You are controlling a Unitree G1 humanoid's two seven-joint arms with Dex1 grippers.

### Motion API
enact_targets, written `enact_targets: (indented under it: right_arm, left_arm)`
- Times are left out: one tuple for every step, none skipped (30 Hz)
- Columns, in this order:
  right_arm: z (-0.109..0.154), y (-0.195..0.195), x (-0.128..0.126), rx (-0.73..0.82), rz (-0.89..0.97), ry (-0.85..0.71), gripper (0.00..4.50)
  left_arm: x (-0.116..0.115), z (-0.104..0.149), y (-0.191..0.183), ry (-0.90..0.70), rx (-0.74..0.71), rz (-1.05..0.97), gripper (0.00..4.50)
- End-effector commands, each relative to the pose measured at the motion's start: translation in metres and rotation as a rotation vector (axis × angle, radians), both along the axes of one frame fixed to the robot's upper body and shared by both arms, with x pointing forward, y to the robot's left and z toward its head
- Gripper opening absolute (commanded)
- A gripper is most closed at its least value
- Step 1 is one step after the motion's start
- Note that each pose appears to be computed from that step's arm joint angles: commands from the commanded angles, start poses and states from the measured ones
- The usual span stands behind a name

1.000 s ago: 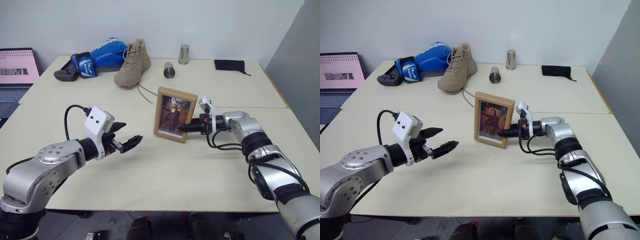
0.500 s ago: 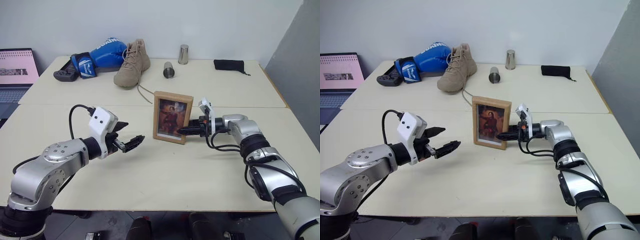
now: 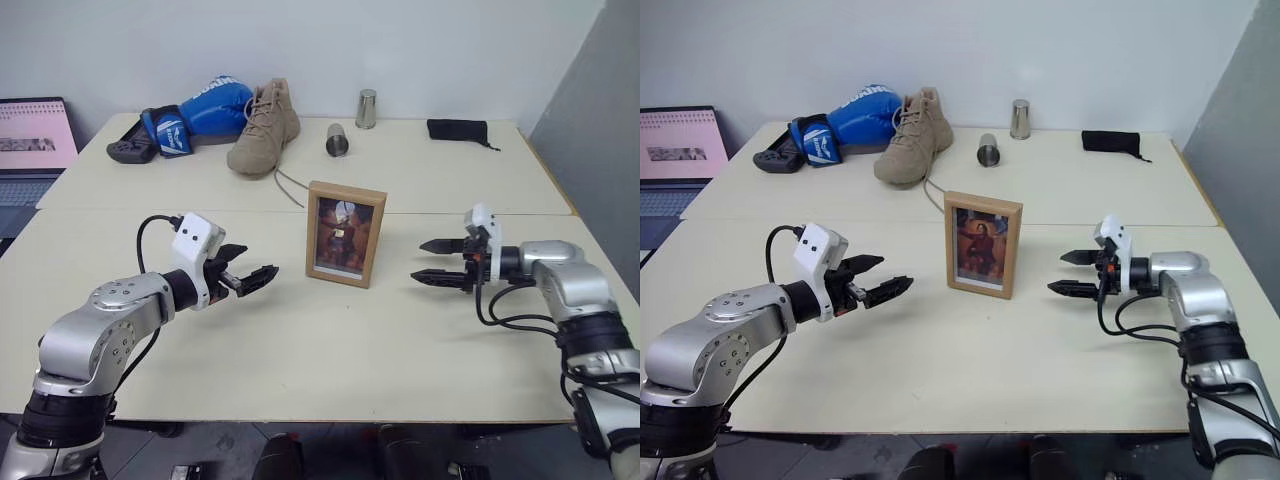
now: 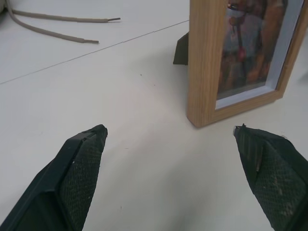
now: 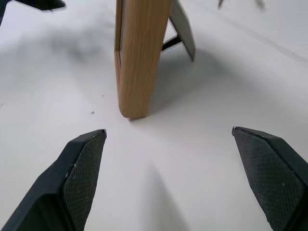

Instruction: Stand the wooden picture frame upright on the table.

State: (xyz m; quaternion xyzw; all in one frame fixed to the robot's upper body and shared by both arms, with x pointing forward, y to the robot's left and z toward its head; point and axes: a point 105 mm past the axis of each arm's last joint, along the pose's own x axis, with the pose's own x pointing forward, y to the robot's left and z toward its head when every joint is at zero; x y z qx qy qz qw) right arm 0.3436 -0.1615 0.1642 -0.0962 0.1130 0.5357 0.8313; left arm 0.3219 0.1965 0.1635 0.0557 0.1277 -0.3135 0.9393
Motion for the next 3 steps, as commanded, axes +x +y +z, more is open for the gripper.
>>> enact_targets:
  right_arm:
    - [0.0326, 0.0175, -0.0273, 0.053, 0.006, -0.068, 4.47]
    - [0.0333, 0.0197, -0.0318, 0.064, -0.006, -0.064, 4.47]
    - [0.0321, 0.0212, -0.0347, 0.073, -0.019, -0.061, 4.47]
  left_arm:
    - [0.0057, 0.0251, 0.0066, -0.066, -0.017, -0.028, 4.50]
    - [0.0067, 0.0264, 0.0062, -0.063, -0.019, -0.041, 4.50]
    - [0.0078, 0.0272, 0.0056, -0.064, -0.016, -0.051, 4.50]
